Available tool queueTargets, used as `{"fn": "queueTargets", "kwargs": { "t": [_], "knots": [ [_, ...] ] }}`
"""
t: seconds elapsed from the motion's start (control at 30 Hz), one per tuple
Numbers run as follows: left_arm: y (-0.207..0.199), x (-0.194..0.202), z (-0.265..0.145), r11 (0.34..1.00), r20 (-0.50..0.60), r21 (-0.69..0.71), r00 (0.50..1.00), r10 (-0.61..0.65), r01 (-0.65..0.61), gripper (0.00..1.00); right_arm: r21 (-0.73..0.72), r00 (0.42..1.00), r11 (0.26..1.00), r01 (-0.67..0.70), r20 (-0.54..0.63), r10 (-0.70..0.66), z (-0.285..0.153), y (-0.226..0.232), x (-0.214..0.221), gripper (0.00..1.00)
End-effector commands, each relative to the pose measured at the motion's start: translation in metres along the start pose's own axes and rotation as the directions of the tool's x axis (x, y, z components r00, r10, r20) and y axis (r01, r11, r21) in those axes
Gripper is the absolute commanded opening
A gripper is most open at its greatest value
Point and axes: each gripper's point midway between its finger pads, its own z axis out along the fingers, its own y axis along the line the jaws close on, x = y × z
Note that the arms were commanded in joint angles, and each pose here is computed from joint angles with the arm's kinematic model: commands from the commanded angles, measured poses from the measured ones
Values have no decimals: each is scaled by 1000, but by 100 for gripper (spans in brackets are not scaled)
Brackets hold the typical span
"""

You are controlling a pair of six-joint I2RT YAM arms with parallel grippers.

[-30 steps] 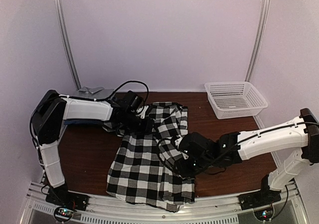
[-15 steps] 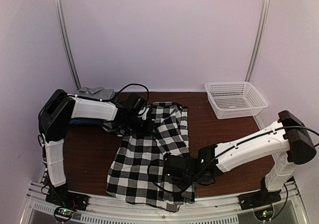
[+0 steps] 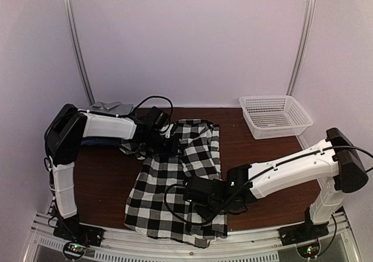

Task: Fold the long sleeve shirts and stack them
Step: Smooth out the 1/3-folded shirt at the center of the board.

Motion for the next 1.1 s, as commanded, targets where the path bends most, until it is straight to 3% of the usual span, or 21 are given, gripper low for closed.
{"fn": "queueTargets", "kwargs": {
  "t": [0.0,0.2,0.37,0.5,0.6,0.73,0.9,1.07],
  "knots": [
    [-2,-16,-4,1000,42,8,999,13,-13,46,-71,1000,997,16,-11,-17,-5,17,-4,6],
    [0,-14,-4,1000,37,6,999,18,-18,45,-91,997,996,19,-73,-26,9,23,14,15],
    [-1,-22,-11,999,59,-12,998,30,-29,45,-144,1000,989,-17,-29,13,-6,23,0,37],
    [-6,-39,-27,998,100,-41,994,53,-49,44,-253,987,958,-131,62,151,-39,-3,-35,52],
    [-17,-55,-40,997,145,-32,987,71,-67,41,-361,943,904,-228,149,298,-63,-32,-63,53],
    [-35,-66,-41,996,165,31,983,78,-84,36,-444,835,829,-339,264,483,-90,-84,-94,53],
    [-61,-69,-23,988,156,114,984,91,-109,30,-469,730,791,-393,364,579,-111,-134,-114,54],
    [-80,-74,-1,977,155,180,984,89,-117,28,-517,687,750,-413,364,629,-108,-153,-112,53]
  ]
}}
